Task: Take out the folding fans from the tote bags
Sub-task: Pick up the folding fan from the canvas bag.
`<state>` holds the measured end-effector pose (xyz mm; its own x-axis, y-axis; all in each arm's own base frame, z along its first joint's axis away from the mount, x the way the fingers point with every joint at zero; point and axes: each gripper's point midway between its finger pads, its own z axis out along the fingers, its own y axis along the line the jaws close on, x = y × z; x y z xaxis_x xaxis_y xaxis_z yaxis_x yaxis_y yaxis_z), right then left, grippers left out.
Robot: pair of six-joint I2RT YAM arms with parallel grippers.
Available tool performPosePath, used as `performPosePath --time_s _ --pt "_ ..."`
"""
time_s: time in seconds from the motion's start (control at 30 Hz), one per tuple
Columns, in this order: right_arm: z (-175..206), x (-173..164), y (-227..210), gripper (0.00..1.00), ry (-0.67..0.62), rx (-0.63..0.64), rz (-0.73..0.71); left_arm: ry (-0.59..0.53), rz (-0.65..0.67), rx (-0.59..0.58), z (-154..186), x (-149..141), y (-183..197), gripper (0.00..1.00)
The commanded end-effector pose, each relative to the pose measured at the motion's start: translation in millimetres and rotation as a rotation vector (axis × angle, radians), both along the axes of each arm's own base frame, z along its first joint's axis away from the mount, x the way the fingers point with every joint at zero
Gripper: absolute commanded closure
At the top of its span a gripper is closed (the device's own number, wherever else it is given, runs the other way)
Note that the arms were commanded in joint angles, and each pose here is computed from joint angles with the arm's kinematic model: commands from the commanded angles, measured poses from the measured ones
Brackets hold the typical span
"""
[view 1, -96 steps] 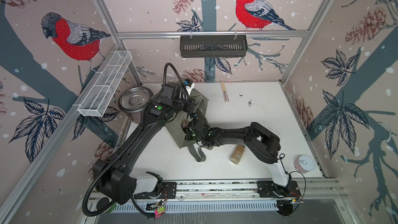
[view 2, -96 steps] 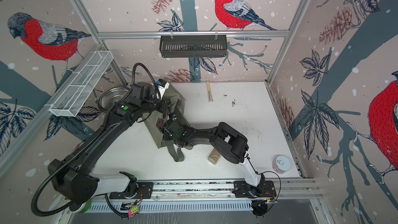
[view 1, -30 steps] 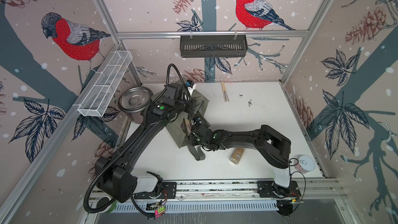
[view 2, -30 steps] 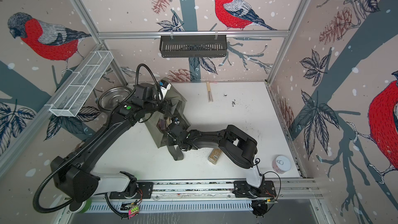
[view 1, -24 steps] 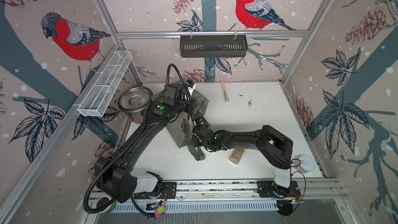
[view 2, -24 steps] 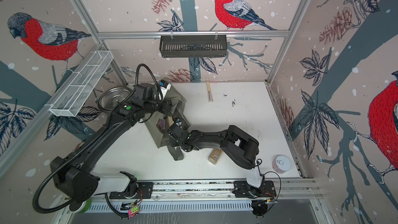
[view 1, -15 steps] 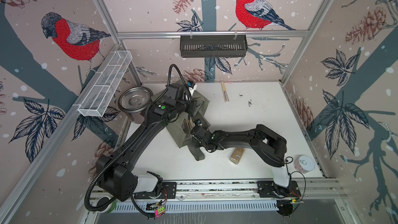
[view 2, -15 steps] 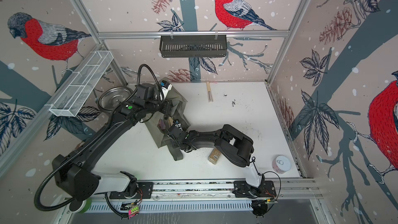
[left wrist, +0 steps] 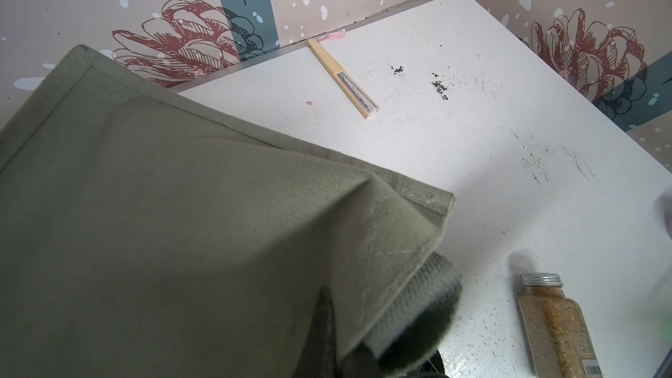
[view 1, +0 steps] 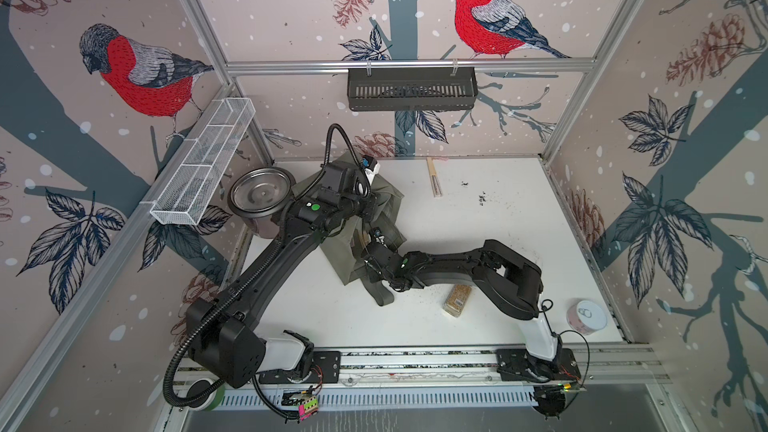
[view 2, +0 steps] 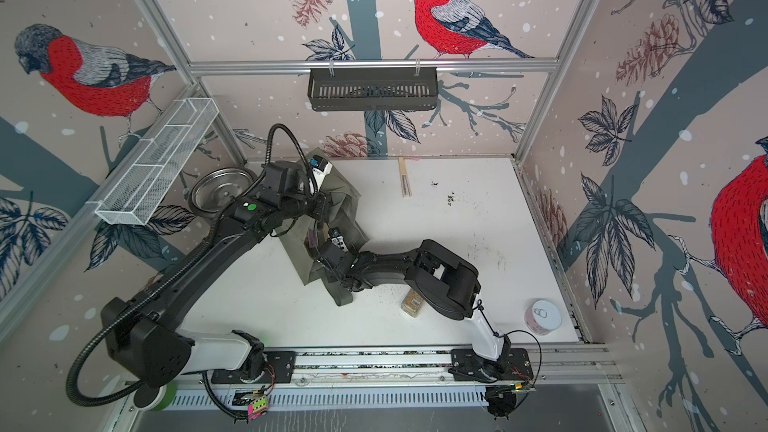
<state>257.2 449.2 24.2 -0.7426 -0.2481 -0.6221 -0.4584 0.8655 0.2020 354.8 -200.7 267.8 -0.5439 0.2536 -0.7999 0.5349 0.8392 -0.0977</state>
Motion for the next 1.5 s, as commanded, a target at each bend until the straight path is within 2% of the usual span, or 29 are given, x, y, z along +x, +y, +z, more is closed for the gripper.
performPosePath --time_s 0.0,0.5,0.97,1.47 --pt "0 -8 -10 0.69 0.015 -0.067 0.010 -0.018 0.005 0.009 3 1 2 1.00" --pt "58 -15 -8 0.73 -0.011 0.040 0.055 -0.022 0.005 0.007 5 1 1 1.00" --pt "79 -46 -40 0.77 0.004 0.073 0.137 -0.030 0.011 0.007 8 0 3 1.00" --pt "89 -44 -64 0.79 -0.065 0.080 0.143 -0.031 0.011 0.012 7 0 2 1.00"
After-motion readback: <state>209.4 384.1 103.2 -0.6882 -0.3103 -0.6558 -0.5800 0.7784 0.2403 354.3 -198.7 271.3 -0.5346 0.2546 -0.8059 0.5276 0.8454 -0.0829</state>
